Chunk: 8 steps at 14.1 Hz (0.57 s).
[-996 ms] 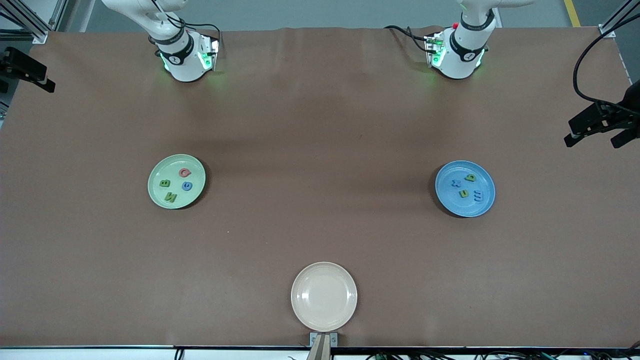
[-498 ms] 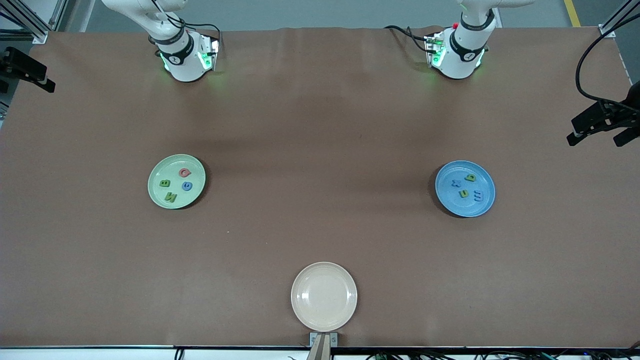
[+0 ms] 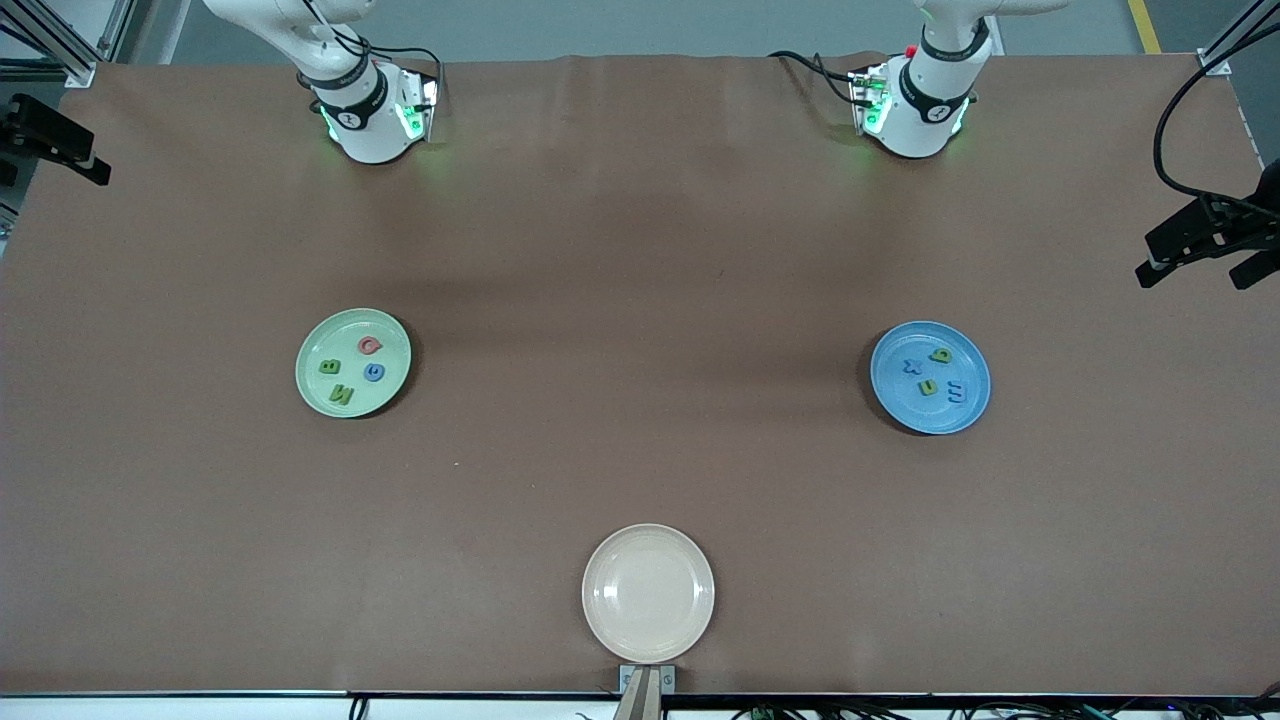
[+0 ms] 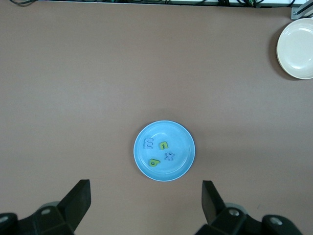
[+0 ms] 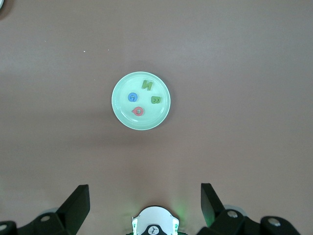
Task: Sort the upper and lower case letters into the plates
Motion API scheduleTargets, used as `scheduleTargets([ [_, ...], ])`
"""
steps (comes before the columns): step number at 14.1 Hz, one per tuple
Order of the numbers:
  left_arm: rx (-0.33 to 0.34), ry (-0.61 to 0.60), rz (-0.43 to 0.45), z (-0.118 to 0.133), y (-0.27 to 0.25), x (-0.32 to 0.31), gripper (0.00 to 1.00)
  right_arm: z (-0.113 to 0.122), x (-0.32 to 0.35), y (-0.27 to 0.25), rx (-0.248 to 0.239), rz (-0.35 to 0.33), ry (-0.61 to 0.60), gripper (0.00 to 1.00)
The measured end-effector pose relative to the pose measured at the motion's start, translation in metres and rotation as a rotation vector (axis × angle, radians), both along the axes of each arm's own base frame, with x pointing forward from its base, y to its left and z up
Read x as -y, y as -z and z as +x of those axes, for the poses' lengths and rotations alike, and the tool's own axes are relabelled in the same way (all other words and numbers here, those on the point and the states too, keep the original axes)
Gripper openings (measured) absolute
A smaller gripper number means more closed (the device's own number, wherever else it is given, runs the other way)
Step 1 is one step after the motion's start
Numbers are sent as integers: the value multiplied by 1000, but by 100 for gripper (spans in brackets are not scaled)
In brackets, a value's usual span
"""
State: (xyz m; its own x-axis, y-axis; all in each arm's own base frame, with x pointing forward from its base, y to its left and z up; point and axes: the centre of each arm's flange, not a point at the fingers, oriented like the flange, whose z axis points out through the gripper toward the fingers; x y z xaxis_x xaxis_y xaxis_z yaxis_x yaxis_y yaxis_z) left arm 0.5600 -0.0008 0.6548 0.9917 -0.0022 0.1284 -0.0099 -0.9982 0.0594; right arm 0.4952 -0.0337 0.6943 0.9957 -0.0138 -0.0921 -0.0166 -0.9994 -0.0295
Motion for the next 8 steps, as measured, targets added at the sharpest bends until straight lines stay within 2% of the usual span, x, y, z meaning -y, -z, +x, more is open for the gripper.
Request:
scheduleTargets([
  [8, -1, -54, -7, 0, -1, -1, 100, 0, -1, 0, -1, 0, -1, 100],
])
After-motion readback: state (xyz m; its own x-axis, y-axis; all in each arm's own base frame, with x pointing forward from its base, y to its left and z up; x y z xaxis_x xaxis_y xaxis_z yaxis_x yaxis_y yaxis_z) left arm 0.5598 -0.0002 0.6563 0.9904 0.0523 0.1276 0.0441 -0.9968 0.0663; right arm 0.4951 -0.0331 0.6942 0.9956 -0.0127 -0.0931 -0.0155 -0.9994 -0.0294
